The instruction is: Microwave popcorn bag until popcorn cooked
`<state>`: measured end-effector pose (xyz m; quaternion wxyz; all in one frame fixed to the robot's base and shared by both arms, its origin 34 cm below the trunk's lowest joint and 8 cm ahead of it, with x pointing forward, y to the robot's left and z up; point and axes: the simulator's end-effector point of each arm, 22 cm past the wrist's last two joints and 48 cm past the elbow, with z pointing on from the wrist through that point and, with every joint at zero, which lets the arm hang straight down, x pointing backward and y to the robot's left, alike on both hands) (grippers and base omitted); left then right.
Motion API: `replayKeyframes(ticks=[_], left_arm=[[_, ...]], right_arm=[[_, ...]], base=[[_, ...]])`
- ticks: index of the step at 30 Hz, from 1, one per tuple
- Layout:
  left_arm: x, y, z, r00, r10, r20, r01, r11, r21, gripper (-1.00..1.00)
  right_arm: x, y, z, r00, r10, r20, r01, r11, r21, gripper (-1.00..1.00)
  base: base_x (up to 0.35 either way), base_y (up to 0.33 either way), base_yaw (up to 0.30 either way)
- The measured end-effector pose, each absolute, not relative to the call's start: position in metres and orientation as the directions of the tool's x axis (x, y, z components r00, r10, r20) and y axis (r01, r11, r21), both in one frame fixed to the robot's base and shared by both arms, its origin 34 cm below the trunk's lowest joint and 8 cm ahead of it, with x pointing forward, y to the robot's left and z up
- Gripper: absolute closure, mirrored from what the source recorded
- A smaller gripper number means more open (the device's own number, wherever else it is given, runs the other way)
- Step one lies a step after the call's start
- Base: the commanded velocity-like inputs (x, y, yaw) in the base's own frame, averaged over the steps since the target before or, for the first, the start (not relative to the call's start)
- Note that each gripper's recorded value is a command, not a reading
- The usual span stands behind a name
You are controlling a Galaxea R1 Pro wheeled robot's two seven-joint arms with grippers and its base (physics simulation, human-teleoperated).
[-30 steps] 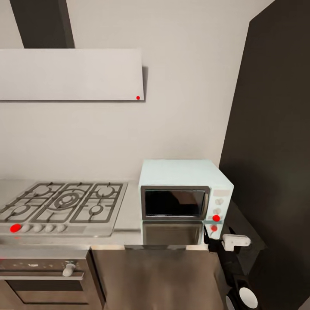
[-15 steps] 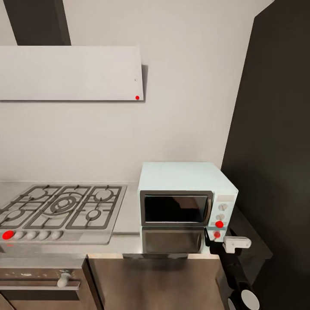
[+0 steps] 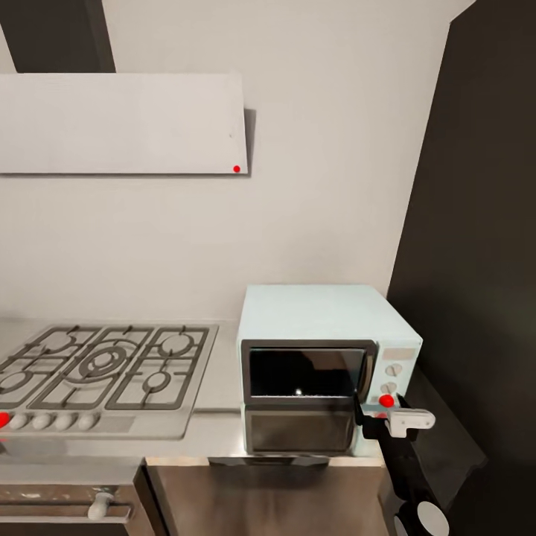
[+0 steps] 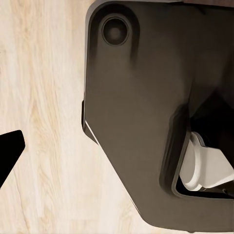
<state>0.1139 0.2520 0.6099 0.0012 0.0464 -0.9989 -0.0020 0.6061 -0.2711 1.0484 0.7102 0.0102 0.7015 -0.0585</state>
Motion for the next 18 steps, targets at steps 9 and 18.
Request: replayKeyframes(ticks=[9,18], left_arm=[[0.1141,0.2520,0.6098,-0.996,-0.093,0.002,-0.093,0.996,0.004,-1.00],[0.1140,0.2520,0.6098,-0.996,-0.093,0.002,-0.093,0.996,0.004,-1.00]], right_arm=[[0.6063,-0.2712,1.0475,0.007,-0.071,-0.997,0.096,0.993,-0.070,-1.00],[0.6057,-0.2726,1.0411,-0.007,-0.071,-0.997,0.098,0.993,-0.072,-1.00]], base=[[0.011,0.002,0.000],[0.000,0.000,0.000]])
